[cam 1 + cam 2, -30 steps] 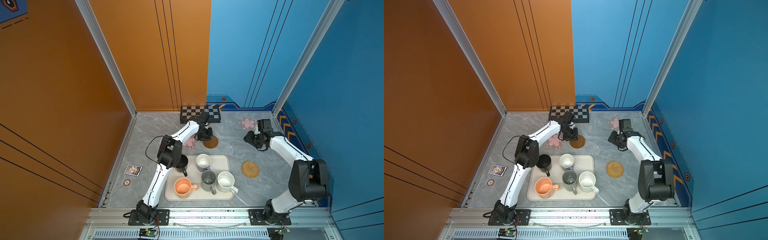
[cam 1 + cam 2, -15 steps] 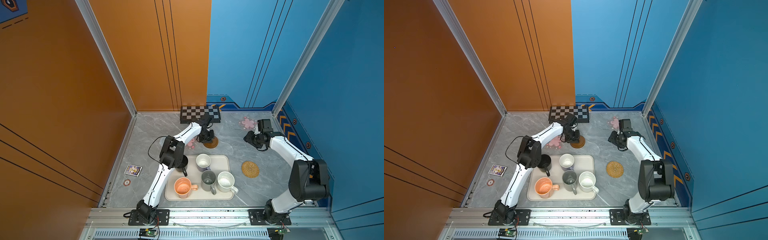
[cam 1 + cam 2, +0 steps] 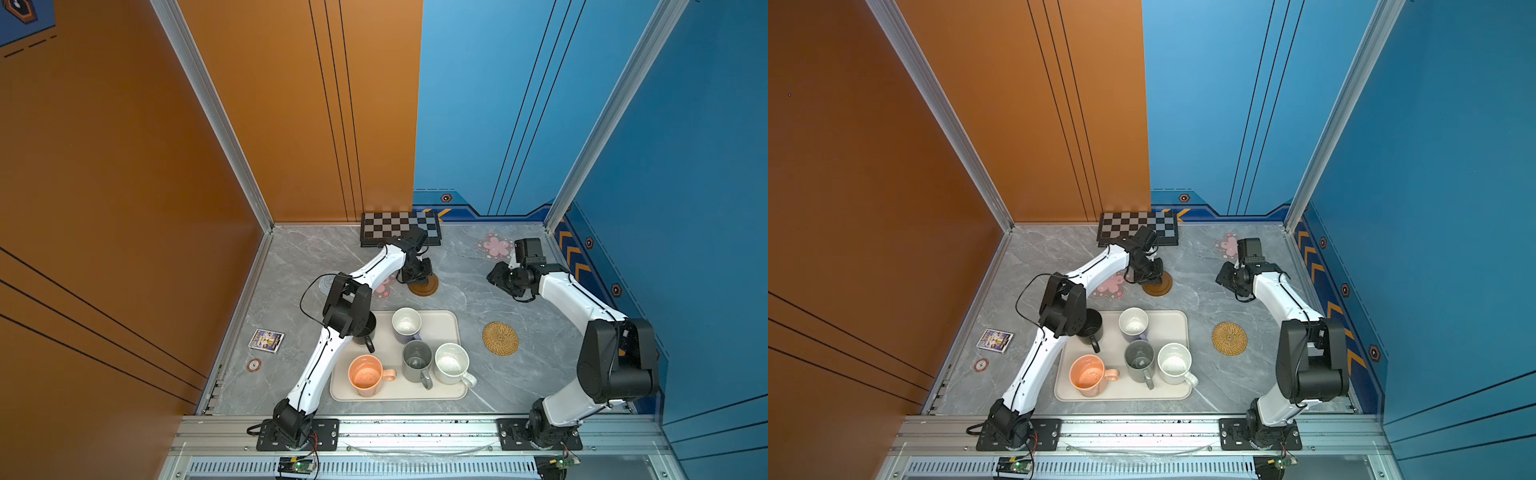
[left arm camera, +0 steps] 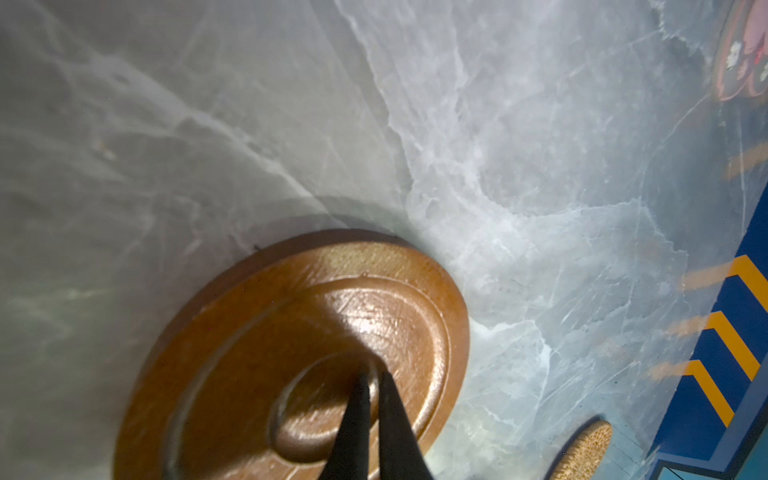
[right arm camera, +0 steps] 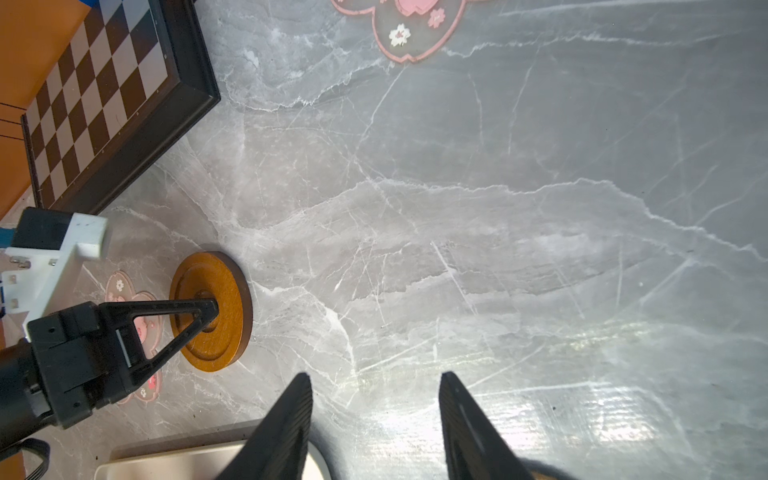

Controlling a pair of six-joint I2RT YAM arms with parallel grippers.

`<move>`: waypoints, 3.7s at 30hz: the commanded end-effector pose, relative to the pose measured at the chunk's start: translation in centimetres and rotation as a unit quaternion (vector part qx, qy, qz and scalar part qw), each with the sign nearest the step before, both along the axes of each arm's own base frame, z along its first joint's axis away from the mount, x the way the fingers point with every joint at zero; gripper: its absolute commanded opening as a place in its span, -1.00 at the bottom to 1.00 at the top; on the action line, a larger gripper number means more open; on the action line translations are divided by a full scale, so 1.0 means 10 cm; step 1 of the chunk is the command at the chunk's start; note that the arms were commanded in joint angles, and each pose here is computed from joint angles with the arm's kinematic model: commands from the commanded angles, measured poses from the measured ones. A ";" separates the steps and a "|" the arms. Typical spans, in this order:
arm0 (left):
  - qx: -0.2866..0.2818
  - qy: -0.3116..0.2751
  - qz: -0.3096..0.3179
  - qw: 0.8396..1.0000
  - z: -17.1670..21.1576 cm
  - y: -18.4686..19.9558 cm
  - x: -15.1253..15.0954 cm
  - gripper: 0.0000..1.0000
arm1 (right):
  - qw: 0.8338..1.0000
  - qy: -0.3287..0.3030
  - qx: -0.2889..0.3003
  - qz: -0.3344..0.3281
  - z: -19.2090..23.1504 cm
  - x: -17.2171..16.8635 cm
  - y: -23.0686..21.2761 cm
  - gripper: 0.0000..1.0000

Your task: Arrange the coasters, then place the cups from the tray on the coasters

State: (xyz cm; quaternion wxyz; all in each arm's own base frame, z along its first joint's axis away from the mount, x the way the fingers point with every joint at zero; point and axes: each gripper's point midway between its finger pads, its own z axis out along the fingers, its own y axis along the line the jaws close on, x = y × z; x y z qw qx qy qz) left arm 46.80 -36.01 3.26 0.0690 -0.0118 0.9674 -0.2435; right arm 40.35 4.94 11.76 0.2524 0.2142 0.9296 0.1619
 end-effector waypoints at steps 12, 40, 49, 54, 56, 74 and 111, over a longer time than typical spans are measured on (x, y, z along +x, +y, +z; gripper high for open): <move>-0.004 -0.019 -0.013 1.000 0.21 -0.03 0.01 -0.79 | 1.000 0.002 -0.008 -0.001 -0.04 0.07 0.00 0.06; 0.035 -0.160 0.025 0.986 1.66 1.06 0.02 0.25 | 0.991 -0.059 -0.118 -0.022 0.44 1.08 -0.75 0.61; 0.035 -0.136 0.021 0.990 1.44 1.07 0.05 0.25 | 0.992 -0.058 -0.086 -0.073 0.15 1.67 -1.11 0.68; 0.038 -0.131 0.023 0.990 1.36 1.12 0.11 0.26 | 0.992 -0.048 -0.078 -0.086 -0.12 1.89 -1.20 0.67; 0.034 -0.128 0.027 0.991 1.33 1.14 0.15 0.26 | 0.991 -0.044 -0.078 -0.098 -0.22 1.96 -1.23 0.67; -0.006 -0.097 0.046 0.994 0.99 1.11 0.46 0.26 | 0.989 -0.087 -0.026 -0.118 -0.64 2.50 -1.22 0.62; -0.027 -0.095 0.056 0.993 1.11 1.15 0.41 0.24 | 0.996 0.016 -0.012 -0.088 -0.95 1.96 -0.92 0.54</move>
